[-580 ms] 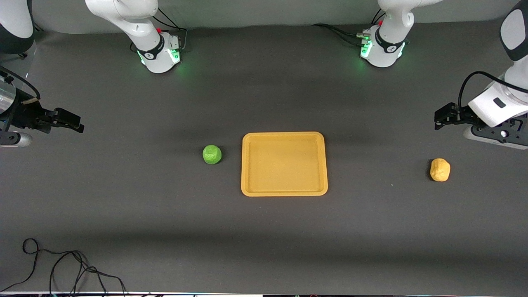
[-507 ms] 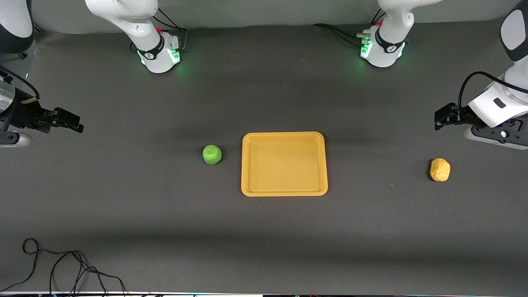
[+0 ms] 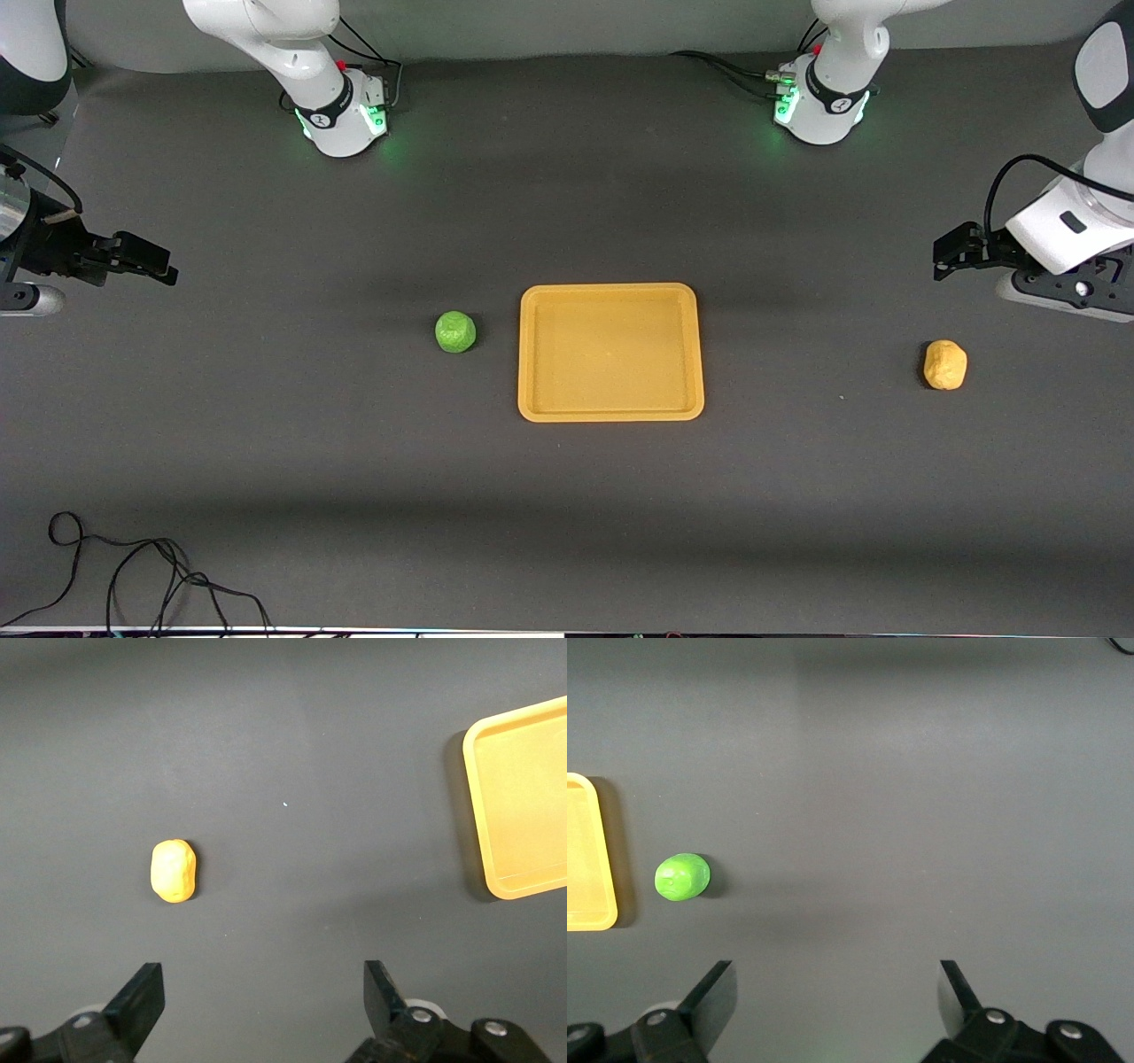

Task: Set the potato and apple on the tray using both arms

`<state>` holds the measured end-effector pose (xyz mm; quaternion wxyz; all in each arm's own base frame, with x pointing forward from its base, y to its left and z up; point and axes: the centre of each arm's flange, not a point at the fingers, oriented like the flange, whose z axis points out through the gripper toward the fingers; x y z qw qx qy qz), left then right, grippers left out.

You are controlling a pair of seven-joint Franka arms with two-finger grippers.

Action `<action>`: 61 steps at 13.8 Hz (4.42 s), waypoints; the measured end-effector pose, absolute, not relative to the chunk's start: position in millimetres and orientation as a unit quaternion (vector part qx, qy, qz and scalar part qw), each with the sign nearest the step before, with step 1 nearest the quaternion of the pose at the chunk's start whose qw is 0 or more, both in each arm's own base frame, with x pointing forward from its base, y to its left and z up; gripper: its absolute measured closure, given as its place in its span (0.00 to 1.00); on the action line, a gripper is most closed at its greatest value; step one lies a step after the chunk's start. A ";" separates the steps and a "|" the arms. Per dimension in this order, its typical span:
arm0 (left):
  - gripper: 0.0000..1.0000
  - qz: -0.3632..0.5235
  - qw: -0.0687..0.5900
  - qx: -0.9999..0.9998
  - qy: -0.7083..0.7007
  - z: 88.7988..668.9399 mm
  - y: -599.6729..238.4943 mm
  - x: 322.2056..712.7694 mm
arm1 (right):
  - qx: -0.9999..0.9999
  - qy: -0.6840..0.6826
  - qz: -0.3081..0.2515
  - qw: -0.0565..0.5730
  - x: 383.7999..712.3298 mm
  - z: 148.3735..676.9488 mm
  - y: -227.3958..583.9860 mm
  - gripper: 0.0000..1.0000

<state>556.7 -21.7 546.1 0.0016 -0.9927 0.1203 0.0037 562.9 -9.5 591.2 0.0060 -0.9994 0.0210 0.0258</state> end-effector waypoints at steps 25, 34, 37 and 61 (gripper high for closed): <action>0.56 0.091 -0.004 -0.988 0.121 214.7 24.2 635.4 | -1.000 -0.003 0.007 0.008 582.5 572.2 36.8 0.00; 0.56 0.060 -0.054 -0.996 0.031 262.8 -291.3 601.8 | -0.999 0.033 0.024 0.000 525.0 513.2 299.9 0.00; 0.56 0.058 -0.057 -0.996 0.029 240.9 -329.8 584.4 | -0.999 0.031 0.026 -0.003 509.9 472.1 308.1 0.00; 0.00 -0.012 0.030 -0.999 0.032 377.2 -191.4 639.1 | -0.999 0.037 -0.032 0.021 496.9 192.0 280.2 0.35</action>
